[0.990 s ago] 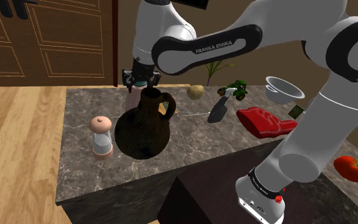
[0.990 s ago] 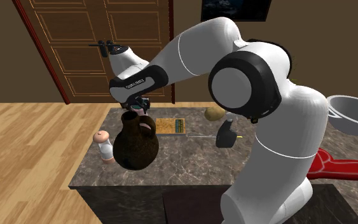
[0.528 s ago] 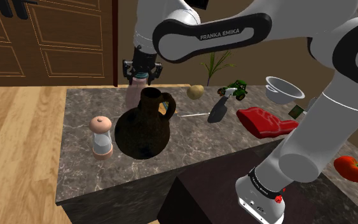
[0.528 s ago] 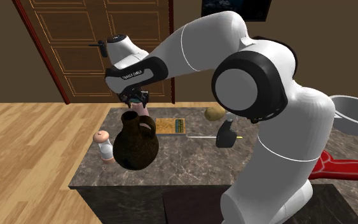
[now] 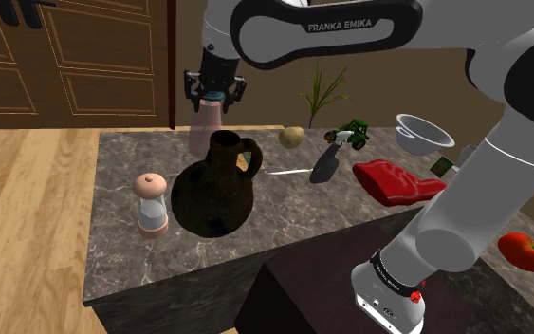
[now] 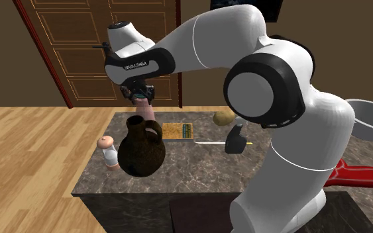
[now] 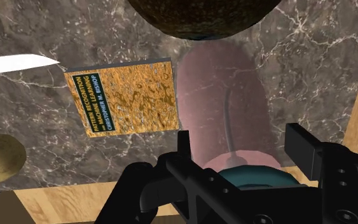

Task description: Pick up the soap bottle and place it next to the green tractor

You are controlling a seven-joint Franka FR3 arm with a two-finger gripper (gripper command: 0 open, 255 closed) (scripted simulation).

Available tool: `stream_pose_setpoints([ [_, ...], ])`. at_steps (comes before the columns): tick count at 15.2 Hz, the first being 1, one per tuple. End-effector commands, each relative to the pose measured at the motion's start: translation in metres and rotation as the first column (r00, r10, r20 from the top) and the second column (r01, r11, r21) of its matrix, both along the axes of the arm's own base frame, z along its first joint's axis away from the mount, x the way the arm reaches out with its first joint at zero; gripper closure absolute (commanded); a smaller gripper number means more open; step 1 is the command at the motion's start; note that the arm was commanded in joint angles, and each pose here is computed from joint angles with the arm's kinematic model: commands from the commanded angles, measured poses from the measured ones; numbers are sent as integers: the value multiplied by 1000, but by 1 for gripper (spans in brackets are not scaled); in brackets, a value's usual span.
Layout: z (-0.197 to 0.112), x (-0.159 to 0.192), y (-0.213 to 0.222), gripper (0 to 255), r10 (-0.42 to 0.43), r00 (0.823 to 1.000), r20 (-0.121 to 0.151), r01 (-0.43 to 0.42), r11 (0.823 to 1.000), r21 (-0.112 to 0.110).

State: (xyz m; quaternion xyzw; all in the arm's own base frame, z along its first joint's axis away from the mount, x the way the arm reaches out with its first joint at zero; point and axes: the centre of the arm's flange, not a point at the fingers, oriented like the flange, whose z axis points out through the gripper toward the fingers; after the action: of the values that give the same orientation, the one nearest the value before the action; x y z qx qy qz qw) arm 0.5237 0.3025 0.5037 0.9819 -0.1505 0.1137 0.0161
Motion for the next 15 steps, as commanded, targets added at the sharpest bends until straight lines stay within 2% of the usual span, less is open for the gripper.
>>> stream_pose_setpoints([
  [1, 10, 0, 2, 255, 0, 1000, 0, 0, 1000, 0],
  [15, 84, 0, 2, 255, 0, 1000, 0, 0, 1000, 0],
])
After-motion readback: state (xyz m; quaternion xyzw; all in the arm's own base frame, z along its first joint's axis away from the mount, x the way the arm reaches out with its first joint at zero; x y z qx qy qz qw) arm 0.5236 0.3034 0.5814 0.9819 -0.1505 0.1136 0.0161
